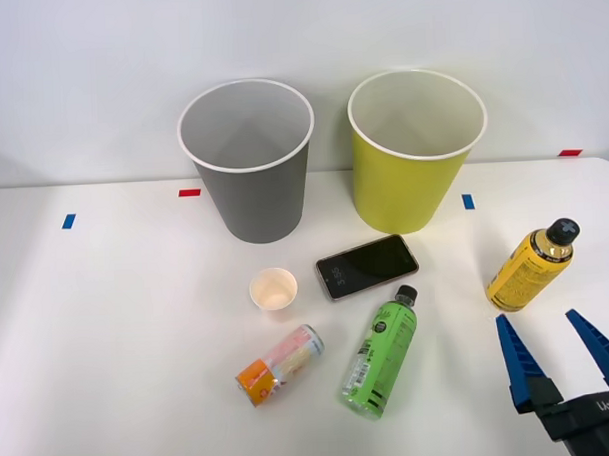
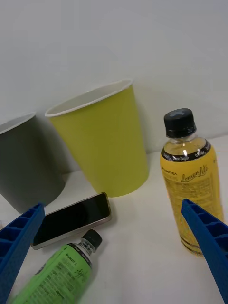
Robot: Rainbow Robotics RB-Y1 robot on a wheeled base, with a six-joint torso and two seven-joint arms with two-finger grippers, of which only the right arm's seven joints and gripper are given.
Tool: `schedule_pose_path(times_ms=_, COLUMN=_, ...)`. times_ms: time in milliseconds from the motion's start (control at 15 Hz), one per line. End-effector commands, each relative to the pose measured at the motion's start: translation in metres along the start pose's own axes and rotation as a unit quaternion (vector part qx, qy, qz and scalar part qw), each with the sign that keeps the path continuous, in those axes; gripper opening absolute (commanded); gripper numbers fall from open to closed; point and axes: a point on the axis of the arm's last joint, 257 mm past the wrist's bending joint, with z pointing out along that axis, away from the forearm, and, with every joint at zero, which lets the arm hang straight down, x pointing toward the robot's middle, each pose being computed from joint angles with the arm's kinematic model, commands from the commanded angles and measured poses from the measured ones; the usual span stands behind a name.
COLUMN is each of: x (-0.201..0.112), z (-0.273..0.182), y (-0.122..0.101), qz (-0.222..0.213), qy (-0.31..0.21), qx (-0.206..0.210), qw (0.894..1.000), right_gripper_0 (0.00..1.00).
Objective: Put cans in the gray bin, plastic bottles in the light green bin
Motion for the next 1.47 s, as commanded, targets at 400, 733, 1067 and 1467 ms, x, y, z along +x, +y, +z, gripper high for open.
schedule_pose_path(times_ms=400, x=0.047, z=-0.008, y=-0.024, qz=-0.041, qy=0.004, qx=0.058, qw=0.997, right_gripper_0=1.0)
schedule_pose_path(times_ms=733, x=0.053, z=-0.005, y=-0.012, qz=-0.019, qy=0.005, qx=0.034, qw=0.999, right_gripper_0=1.0)
schedule_pose_path(times_ms=1067, x=0.061, z=-0.003, y=-0.02, qz=-0.052, qy=-0.012, qx=0.037, qw=0.998, right_gripper_0=1.0)
schedule_pose_path(times_ms=1467, x=0.093, z=-0.037, y=-0.013, qz=-0.157, qy=0.015, qx=-0.003, qw=0.988, right_gripper_0=1.0)
